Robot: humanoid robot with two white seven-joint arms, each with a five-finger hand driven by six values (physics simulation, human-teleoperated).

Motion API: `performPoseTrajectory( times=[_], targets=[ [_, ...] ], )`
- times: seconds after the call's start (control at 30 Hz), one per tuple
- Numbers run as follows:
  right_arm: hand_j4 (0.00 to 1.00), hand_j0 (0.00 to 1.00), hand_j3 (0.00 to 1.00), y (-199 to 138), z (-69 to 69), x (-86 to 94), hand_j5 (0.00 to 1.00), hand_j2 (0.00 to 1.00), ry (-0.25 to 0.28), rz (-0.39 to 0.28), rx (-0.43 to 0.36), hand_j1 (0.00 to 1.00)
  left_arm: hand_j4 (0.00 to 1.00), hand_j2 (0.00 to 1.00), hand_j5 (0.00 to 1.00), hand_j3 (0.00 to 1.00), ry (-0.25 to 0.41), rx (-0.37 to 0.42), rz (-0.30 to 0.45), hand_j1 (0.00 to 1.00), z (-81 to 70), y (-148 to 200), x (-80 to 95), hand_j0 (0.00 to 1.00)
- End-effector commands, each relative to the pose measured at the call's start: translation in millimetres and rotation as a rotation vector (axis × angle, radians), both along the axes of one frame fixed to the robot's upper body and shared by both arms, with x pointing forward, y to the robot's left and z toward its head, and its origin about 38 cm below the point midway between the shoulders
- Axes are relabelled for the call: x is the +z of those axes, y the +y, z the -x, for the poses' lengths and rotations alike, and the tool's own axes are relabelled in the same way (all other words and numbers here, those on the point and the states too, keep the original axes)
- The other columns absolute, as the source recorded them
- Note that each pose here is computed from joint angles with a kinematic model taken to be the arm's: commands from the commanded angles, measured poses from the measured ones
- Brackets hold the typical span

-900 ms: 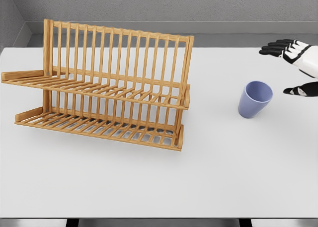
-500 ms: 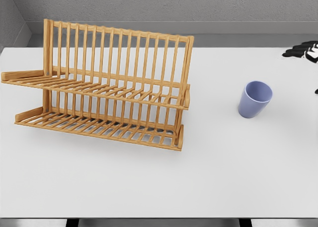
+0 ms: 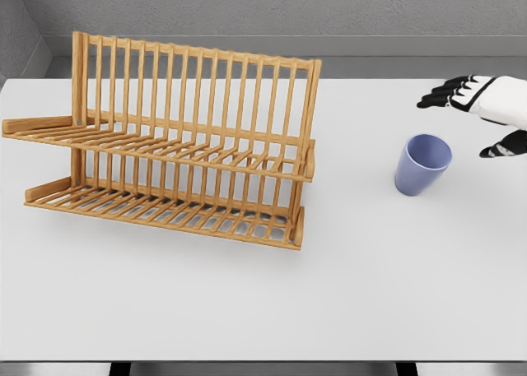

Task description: Right arm put cup on second shelf

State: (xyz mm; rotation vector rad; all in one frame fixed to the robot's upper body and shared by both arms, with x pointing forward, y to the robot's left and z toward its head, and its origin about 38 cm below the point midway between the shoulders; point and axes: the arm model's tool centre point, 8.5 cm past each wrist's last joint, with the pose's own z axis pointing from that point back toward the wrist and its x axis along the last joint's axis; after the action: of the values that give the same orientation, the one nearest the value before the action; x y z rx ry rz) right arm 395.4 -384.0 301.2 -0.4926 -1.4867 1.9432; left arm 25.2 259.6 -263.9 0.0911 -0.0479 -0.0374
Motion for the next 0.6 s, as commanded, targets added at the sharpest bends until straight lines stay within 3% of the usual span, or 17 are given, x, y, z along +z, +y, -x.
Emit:
performPoseTrajectory(
  times=[0.0,0.07,0.3,0.37,0.57],
  targets=[
    [1.00,1.00,1.00,2.0,-4.9,-17.1,1.00,1.00,0.027,0.053,-0.008,1.00,1.00,1.00,1.00,1.00,0.000,0.000,0.001,1.00,0.0,0.0,0.0,1.00],
    [1.00,1.00,1.00,6.7,-13.9,-30.9,1.00,1.00,0.064,0.071,-0.004,1.00,1.00,1.00,1.00,1.00,0.000,-0.001,0.001,1.00,0.0,-0.1,0.0,1.00],
    [1.00,1.00,1.00,9.6,-18.6,-42.2,1.00,1.00,0.094,0.071,-0.003,1.00,1.00,1.00,1.00,1.00,0.000,0.000,-0.001,1.00,0.0,0.2,0.0,1.00],
    [1.00,1.00,1.00,10.5,-25.6,-48.6,1.00,1.00,0.114,0.084,-0.008,1.00,1.00,1.00,1.00,1.00,0.000,0.000,-0.001,1.00,0.0,0.2,0.0,1.00],
    [1.00,1.00,1.00,11.0,-29.1,-67.3,1.00,1.00,0.157,0.092,-0.017,1.00,1.00,1.00,1.00,1.00,0.000,0.000,0.001,1.00,0.0,0.0,0.0,1.00]
  ],
)
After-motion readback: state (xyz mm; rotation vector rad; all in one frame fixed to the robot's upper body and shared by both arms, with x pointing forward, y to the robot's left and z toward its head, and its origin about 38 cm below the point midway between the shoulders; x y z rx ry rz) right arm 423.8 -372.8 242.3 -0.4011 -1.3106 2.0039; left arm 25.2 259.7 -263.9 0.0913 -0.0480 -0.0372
